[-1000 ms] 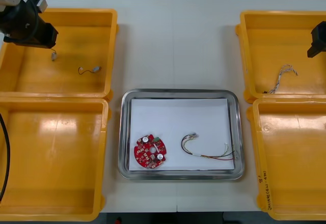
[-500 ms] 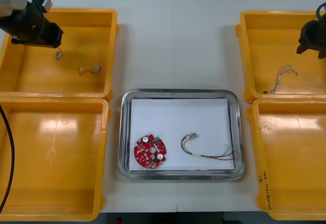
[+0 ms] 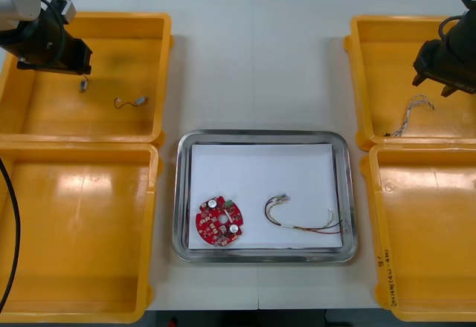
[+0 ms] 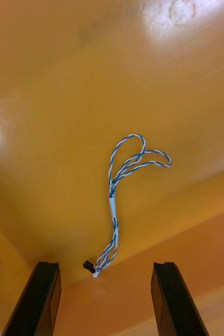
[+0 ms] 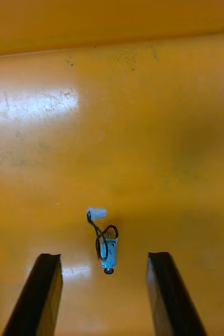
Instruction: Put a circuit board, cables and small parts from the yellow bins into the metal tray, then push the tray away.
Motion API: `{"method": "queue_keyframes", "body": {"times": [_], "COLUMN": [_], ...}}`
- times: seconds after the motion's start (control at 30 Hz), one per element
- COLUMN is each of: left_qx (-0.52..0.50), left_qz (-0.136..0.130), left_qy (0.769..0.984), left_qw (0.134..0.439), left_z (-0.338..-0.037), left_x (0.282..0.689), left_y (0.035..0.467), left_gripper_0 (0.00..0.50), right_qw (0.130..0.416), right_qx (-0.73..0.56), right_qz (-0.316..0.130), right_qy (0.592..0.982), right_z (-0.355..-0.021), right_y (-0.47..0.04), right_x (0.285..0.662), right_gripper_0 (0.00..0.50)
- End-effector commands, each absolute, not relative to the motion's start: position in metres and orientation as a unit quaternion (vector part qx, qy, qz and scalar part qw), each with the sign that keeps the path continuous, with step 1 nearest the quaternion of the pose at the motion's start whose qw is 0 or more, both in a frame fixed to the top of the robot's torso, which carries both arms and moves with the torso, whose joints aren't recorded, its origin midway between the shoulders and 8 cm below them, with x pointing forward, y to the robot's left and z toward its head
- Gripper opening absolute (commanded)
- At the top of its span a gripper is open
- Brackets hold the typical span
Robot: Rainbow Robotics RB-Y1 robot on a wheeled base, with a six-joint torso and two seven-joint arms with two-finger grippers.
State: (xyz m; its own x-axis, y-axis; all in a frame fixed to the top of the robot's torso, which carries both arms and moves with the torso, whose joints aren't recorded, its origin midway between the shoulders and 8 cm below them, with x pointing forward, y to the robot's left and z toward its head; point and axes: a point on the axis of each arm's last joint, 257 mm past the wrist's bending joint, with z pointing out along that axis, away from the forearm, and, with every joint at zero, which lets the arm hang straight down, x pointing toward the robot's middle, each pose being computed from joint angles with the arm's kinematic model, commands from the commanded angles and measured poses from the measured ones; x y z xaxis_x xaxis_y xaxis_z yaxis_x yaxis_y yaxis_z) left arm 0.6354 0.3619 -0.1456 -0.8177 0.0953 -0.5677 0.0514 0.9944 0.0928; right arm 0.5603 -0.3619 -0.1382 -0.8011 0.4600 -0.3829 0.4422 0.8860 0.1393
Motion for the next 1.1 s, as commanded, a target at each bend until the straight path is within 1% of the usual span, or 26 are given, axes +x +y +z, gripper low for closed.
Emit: {"method": "queue_keyframes", "body": {"times": [0.03,0.17,0.23,0.37,0.53,0.63,0.77,0.9,1.1], "left_qx": [0.014,0.016,0.019,0.021,0.023,0.024,0.021,0.021,0.024], "left_qz": [0.030,0.032,0.038,0.042,0.046,0.045,0.045,0.042,0.042], "left_qy": [0.948,0.947,0.947,0.950,0.952,0.953,0.958,0.961,0.961], "left_qw": [0.318,0.320,0.318,0.309,0.302,0.300,0.281,0.271,0.271], "left_z": [-0.136,-0.130,-0.125,-0.112,-0.108,-0.109,-0.117,-0.129,-0.136], "left_x": [0.642,0.641,0.639,0.631,0.627,0.626,0.619,0.614,0.614], "left_y": [0.352,0.353,0.355,0.357,0.358,0.358,0.359,0.359,0.358], "left_gripper_0": [0.500,0.500,0.500,0.500,0.500,0.500,0.500,0.500,0.500], "right_qw": [0.238,0.236,0.236,0.242,0.243,0.247,0.253,0.258,0.260], "right_qx": [0.233,0.226,0.222,0.192,0.175,0.172,0.167,0.162,0.163], "right_qz": [0.042,0.041,0.040,0.035,0.028,0.029,0.031,0.034,0.044], "right_qy": [0.942,0.944,0.945,0.950,0.954,0.953,0.952,0.952,0.951], "right_z": [-0.112,-0.118,-0.123,-0.136,-0.152,-0.158,-0.167,-0.177,-0.192], "right_y": [-0.350,-0.353,-0.354,-0.359,-0.366,-0.368,-0.371,-0.371,-0.369], "right_x": [0.579,0.580,0.580,0.581,0.580,0.580,0.582,0.583,0.583], "right_gripper_0": [0.500,0.500,0.500,0.500,0.500,0.500,0.500,0.500,0.500]}}
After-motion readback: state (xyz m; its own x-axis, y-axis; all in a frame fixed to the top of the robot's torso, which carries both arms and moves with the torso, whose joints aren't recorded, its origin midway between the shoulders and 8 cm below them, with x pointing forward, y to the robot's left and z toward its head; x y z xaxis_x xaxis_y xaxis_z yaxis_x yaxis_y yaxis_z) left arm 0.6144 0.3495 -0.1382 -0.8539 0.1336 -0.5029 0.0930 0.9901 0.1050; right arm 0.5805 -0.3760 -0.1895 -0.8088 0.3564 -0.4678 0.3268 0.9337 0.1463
